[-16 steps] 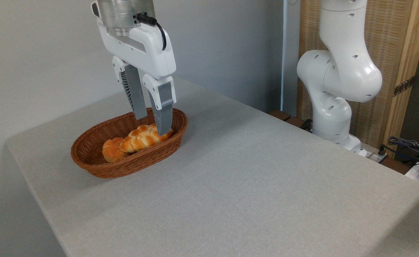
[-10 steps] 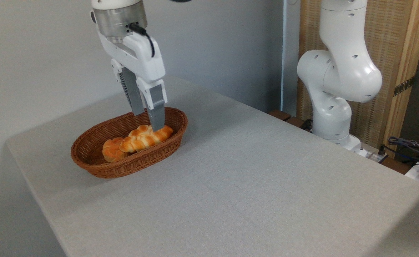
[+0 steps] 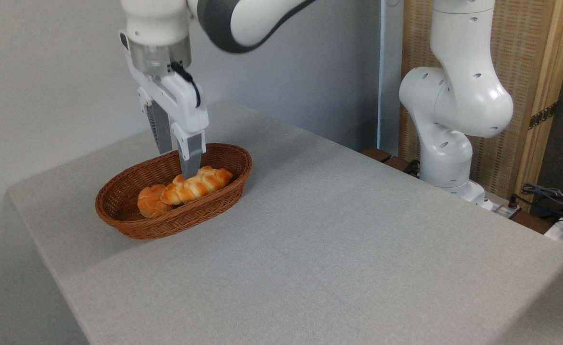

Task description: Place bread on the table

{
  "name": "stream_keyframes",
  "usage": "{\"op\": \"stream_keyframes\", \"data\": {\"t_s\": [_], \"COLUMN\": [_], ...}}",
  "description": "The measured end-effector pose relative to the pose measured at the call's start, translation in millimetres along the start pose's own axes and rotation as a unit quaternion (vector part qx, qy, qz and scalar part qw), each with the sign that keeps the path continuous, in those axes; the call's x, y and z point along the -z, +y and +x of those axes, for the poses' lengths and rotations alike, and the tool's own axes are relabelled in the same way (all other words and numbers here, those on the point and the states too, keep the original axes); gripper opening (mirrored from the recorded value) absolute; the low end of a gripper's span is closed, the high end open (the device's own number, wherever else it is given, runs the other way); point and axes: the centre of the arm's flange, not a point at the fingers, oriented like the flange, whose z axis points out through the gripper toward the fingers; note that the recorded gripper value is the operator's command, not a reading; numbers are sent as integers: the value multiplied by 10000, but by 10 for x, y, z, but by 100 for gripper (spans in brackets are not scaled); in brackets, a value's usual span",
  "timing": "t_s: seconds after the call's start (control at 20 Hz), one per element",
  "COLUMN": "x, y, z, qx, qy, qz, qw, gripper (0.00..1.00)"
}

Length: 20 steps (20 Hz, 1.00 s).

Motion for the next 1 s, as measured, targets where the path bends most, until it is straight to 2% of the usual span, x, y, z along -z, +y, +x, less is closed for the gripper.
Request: {"op": "stream_keyframes", "data": {"t_s": [0.2, 0.55, 0.6, 0.7, 0.75, 0.85, 1.0], "x": [-554, -901, -971, -1069, -1095, -1121, -1128], "y": [336, 474, 520, 553, 545, 529, 524], "z": [63, 11, 14, 13, 14, 19, 22], "qx": [-101, -108, -146, -174, -170, -160, -158], "qy": [-31, -77, -75, -66, -54, -39, -32], "qz": [-5, 4, 8, 12, 17, 21, 24], "qw": [9999, 9999, 9999, 9998, 9998, 9999, 9999], "gripper": [100, 100, 95, 76, 60, 40, 33]}}
